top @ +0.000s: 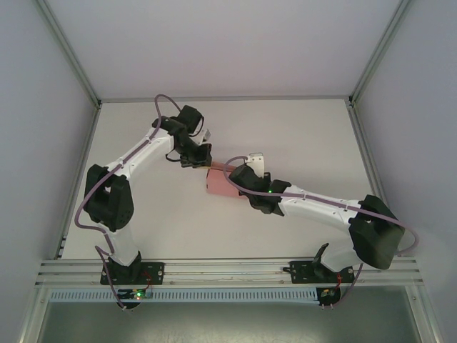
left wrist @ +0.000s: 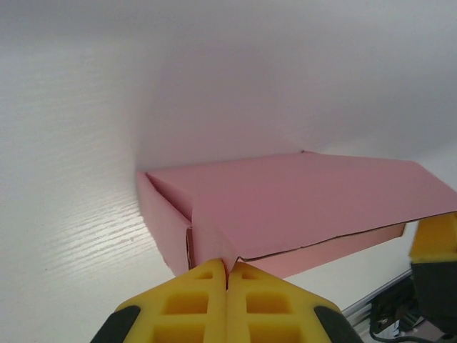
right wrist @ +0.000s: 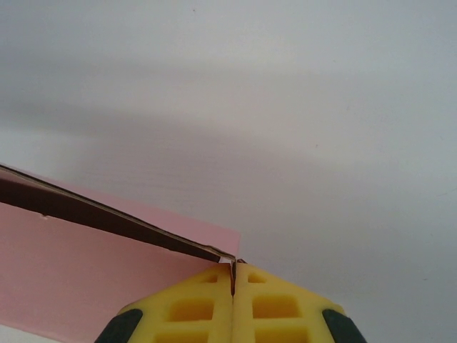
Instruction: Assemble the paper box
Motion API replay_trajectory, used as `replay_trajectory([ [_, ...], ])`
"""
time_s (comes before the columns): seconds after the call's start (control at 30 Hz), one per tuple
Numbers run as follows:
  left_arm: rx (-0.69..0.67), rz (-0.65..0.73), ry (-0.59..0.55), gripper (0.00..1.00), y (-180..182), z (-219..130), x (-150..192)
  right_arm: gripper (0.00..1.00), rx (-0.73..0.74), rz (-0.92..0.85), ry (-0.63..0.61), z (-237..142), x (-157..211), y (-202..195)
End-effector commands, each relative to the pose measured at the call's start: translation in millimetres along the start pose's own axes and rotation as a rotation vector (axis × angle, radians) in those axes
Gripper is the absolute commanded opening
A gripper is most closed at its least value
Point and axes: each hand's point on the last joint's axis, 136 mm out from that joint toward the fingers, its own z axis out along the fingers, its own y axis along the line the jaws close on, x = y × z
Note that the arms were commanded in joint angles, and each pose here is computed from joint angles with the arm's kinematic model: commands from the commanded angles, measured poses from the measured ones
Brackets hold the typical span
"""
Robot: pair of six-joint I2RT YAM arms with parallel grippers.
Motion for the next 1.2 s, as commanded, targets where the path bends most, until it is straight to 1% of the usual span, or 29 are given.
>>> replay_trajectory([
  [0.0,-0.048,0.092,-0.006,0.0,10.1,6.9,16.0,0.0,0.009,-0.109,0.157,8.4,51.3,-6.6],
  [0.07,-0.095,0.139,-0.04,0.0,16.4,18.6,26.3,0.0,-0.01,-0.07,0.127,8.9,50.8,-6.1],
  [0.1,-0.093,0.142,-0.065,0.0,17.1,24.6,30.7,0.0,-0.023,-0.047,0.112,9.6,50.4,-5.3],
  [0.17,-0.058,0.192,-0.123,0.0,12.6,38.9,43.5,0.0,-0.075,-0.012,0.07,8.8,48.7,0.9],
  [0.23,-0.123,0.227,-0.182,0.0,24.9,49.5,54.0,0.0,-0.134,0.003,0.029,5.7,47.1,8.1],
  [0.4,-0.072,0.222,-0.276,0.0,40.8,62.2,73.0,0.0,-0.206,-0.012,-0.054,-6.7,49.2,12.5],
  [0.47,-0.065,0.248,-0.284,0.0,43.2,65.9,78.9,0.0,-0.255,-0.012,-0.06,-9.0,53.8,17.1],
  [0.57,-0.106,0.25,-0.263,0.0,48.7,69.3,80.2,0.05,-0.31,-0.017,-0.052,-12.9,55.4,24.6],
  [0.6,-0.127,0.246,-0.261,0.0,49.8,69.2,78.2,0.09,-0.327,-0.02,-0.051,-15.4,53.8,27.4],
  [0.63,-0.131,0.256,-0.256,0.0,47.7,69.0,75.8,0.15,-0.336,-0.018,-0.059,-19.3,48.9,28.5],
  [0.67,-0.127,0.266,-0.25,0.0,44.6,69.8,75.4,0.19,-0.342,-0.012,-0.067,-23.1,44.2,28.7],
  [0.7,-0.129,0.27,-0.251,0.0,42.7,70.0,74.3,0.24,-0.345,-0.003,-0.078,-27.4,38.2,27.7],
  [0.77,-0.127,0.271,-0.264,0.0,39.2,67.6,71.0,0.39,-0.351,0.011,-0.095,-36.7,25.0,24.6],
  [0.87,-0.135,0.275,-0.276,0.0,38.3,63.8,69.8,0.66,-0.333,0.069,-0.101,-44.2,11.0,10.1],
  [0.9,-0.138,0.278,-0.279,0.0,38.2,62.8,69.7,0.69,-0.317,0.11,-0.108,-44.8,6.5,2.2],
  [0.97,-0.133,0.279,-0.28,0.0,36.8,61.6,69.8,0.75,-0.326,0.169,-0.119,-46.3,-0.6,-6.0],
  [1.0,-0.127,0.282,-0.278,0.0,35.1,61.5,70.1,0.79,-0.321,0.222,-0.128,-46.1,-4.7,-12.4],
  [1.03,-0.123,0.288,-0.275,0.0,33.4,61.9,70.6,0.81,-0.329,0.264,-0.143,-46.3,-10.3,-15.3],
  [1.1,-0.124,0.293,-0.272,0.0,32.4,62.8,71.2,0.81,-0.35,0.328,-0.175,-44.8,-19.8,-19.3],
  [1.17,-0.129,0.293,-0.272,0.0,32.1,63.1,70.5,0.81,-0.326,0.374,-0.18,-38.6,-26.0,-26.8],
])
